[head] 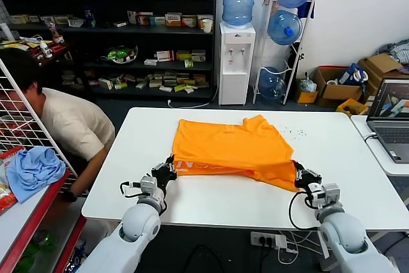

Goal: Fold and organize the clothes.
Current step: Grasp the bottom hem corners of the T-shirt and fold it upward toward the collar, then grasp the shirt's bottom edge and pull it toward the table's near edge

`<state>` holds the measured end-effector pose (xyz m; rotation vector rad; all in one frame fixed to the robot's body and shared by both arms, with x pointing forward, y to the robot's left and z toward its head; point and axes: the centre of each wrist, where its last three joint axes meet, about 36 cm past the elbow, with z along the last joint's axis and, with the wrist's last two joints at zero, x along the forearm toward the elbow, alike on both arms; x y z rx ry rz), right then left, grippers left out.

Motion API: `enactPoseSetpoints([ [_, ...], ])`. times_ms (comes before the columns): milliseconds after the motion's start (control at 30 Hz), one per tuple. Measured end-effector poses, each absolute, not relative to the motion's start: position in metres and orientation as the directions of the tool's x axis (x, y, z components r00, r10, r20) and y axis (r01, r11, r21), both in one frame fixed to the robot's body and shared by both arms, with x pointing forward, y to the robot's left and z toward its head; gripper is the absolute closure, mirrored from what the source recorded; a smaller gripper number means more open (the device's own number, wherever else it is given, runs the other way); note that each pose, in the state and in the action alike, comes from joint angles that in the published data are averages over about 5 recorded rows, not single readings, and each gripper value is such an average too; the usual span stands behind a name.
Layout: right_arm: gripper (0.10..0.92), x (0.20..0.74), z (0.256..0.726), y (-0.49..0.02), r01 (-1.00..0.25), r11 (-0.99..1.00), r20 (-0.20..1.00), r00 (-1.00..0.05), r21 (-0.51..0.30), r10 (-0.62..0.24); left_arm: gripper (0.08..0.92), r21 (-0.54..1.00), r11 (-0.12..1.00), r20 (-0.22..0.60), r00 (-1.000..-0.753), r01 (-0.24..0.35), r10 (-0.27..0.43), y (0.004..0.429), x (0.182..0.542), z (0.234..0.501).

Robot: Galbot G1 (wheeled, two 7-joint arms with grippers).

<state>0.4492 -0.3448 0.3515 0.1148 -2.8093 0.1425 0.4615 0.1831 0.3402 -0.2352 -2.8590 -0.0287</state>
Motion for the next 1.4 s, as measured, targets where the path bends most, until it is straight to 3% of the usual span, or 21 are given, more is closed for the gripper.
enactPoseSetpoints([
  [167,0.756,0.459,0.35,-0.341,-0.098,0.993,0.328,-0.942,-0.068,-0.071,0.846,0.007,0.985,0.281,-0.946,0.173,0.164,0.186,0.466,0.339],
  [733,0.281,0.411,0.348,-0.346,-0.078,0.993,0.421,-0.906,-0.093,-0.031,0.353,-0.062,0.981,0.367,-0.91,0.181,0.191,0.192,0.441,0.343],
  [867,0.21,0.403,0.344,-0.347,-0.07,0.993,0.441,-0.897,-0.093,-0.022,0.242,-0.088,0.98,0.387,-0.9,0.179,0.199,0.19,0.441,0.342],
  [1000,0.212,0.4,0.34,-0.348,-0.066,0.993,0.461,-0.887,-0.095,-0.015,0.185,-0.103,0.979,0.406,-0.891,0.177,0.204,0.187,0.443,0.339],
  [1200,0.359,0.398,0.332,-0.352,-0.058,0.994,0.482,-0.876,-0.098,-0.003,0.181,-0.114,0.977,0.436,-0.875,0.179,0.211,0.183,0.449,0.331],
  [1400,0.533,0.399,0.326,-0.355,-0.047,0.994,0.497,-0.868,-0.095,0.006,0.31,-0.127,0.973,0.46,-0.858,0.193,0.23,0.18,0.454,0.324],
])
